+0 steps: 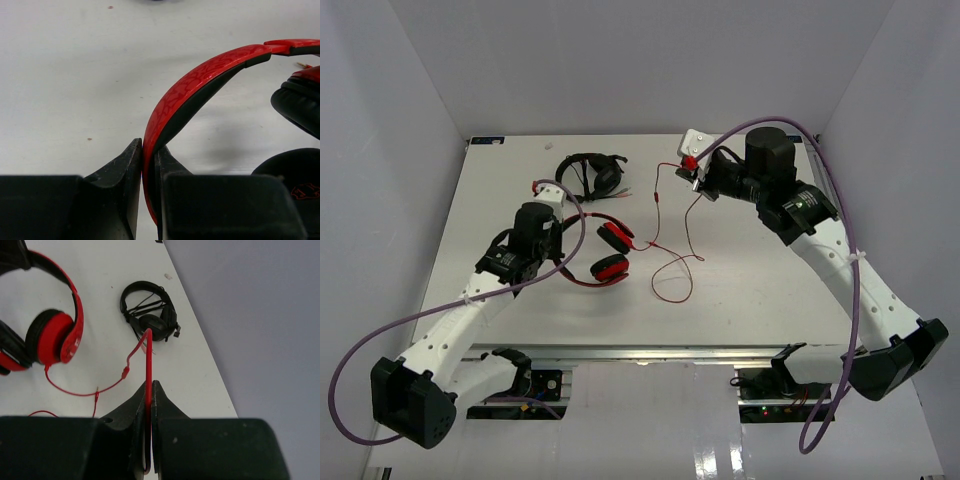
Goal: Wrap the headphones
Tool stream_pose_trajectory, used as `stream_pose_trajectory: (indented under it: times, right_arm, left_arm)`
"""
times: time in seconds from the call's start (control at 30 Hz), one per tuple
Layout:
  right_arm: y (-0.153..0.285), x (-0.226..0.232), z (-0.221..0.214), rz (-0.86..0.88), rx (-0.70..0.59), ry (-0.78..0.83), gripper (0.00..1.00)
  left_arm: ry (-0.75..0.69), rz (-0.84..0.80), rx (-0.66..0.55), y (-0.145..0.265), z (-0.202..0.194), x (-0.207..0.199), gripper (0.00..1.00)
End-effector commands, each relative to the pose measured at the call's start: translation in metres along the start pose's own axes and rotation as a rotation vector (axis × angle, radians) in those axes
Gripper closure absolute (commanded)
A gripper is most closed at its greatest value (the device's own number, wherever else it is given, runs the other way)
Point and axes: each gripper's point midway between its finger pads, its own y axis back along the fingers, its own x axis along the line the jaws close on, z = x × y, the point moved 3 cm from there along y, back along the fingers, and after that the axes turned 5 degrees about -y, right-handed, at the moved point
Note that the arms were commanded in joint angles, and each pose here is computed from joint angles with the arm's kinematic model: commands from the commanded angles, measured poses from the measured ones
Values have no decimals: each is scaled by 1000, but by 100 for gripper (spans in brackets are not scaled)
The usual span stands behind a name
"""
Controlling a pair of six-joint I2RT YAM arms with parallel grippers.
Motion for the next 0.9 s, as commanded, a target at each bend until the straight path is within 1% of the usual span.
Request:
stream_pose_trajectory:
  times: [0.0, 0.17, 0.27, 0.43, 0.53, 0.6, 0.7, 0.77, 0.87]
  right_arm:
    - [-7, 6, 25, 93, -88, -51, 92]
    - [-7, 5, 30, 97, -108, -38, 92]
    - [-3, 4, 41, 107, -136, -25, 92]
    - [10, -2, 59, 86, -172, 17, 92]
    - [17, -7, 63, 54, -174, 35, 92]
    - [19, -10, 61, 36, -165, 37, 92]
    - [23, -10, 51, 18, -143, 47, 92]
    - [26, -5, 42, 19, -127, 53, 92]
    - [34, 8, 29, 42, -113, 49, 92]
  left_arm:
    - [-34, -124, -71, -1, 18, -32, 100]
    - [-80, -238, -75, -7, 16, -67, 100]
    - [-113, -254, -47, -12, 6, -79, 100]
    - [-130, -240, 11, -21, -15, -80, 100]
    - [-131, -251, 16, -21, -21, -81, 100]
    - [-121, -241, 2, -19, -17, -79, 100]
    - [-47, -196, -49, -10, -1, -72, 100]
    - [40, -142, -101, -2, 15, -63, 100]
    - [213, -45, -161, 11, 35, -48, 100]
